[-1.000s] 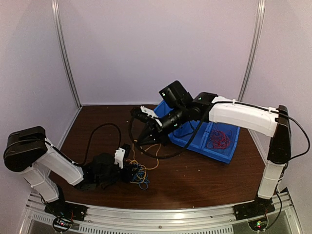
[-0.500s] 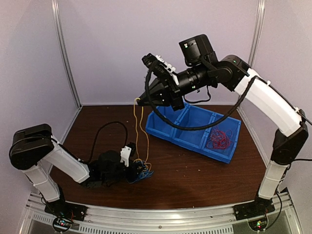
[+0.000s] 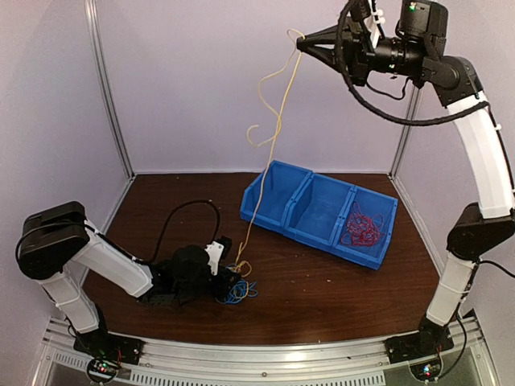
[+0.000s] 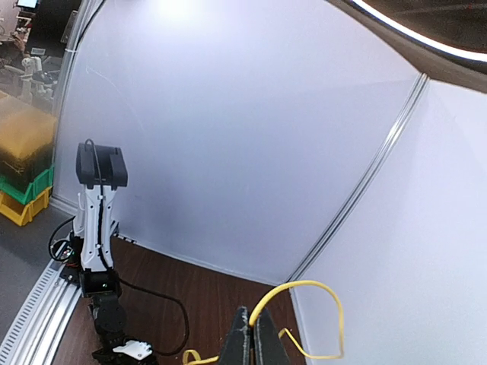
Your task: Untangle the cables
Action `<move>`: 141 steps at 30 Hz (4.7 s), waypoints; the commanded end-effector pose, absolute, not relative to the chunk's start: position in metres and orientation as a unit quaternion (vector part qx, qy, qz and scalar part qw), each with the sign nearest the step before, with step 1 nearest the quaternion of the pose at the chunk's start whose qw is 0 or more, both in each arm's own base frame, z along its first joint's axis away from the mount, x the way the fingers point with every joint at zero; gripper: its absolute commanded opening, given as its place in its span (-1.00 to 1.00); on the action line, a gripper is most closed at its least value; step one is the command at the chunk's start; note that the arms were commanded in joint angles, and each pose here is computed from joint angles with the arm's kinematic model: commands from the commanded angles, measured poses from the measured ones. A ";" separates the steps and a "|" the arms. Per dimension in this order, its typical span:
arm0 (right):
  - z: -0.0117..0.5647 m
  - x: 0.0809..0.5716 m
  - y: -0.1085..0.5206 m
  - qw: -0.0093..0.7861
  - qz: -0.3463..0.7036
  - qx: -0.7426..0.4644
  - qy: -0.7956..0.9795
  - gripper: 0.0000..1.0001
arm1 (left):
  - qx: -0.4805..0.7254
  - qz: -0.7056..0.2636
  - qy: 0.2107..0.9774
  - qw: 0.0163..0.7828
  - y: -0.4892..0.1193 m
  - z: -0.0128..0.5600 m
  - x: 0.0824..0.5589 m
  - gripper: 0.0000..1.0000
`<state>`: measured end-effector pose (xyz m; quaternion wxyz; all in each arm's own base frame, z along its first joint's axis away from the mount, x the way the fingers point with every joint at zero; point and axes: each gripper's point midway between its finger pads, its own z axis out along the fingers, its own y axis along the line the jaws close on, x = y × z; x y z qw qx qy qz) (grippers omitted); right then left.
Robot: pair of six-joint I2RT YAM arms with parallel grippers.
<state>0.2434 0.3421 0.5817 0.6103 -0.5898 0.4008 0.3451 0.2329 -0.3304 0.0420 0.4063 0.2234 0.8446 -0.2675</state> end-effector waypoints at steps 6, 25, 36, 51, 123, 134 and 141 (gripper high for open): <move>0.646 0.219 0.310 0.678 0.341 -0.551 0.348 -1.00 | 0.230 -0.231 0.854 0.406 -0.320 0.037 0.240 -0.36; 0.703 0.251 0.218 0.765 0.263 -0.473 0.348 -1.00 | 0.144 -0.162 0.887 0.407 -0.244 0.026 0.254 -0.13; 0.661 0.309 0.221 0.747 0.222 -0.466 0.419 -1.00 | 0.135 -0.186 0.872 0.432 -0.245 0.056 0.253 -0.03; 0.572 0.403 0.213 0.698 0.216 -0.436 0.525 -1.00 | 0.133 -0.213 0.860 0.444 -0.250 0.094 0.250 0.09; 0.330 0.473 0.202 0.553 0.249 -0.399 0.688 -1.00 | 0.107 -0.197 0.860 0.459 -0.221 0.093 0.241 0.11; 0.208 0.468 0.188 0.408 0.207 -0.423 0.782 -1.00 | 0.102 -0.196 0.860 0.460 -0.218 0.089 0.240 0.11; 0.171 0.451 0.192 0.348 0.216 -0.434 0.802 -1.00 | 0.104 -0.199 0.860 0.459 -0.220 0.087 0.241 0.11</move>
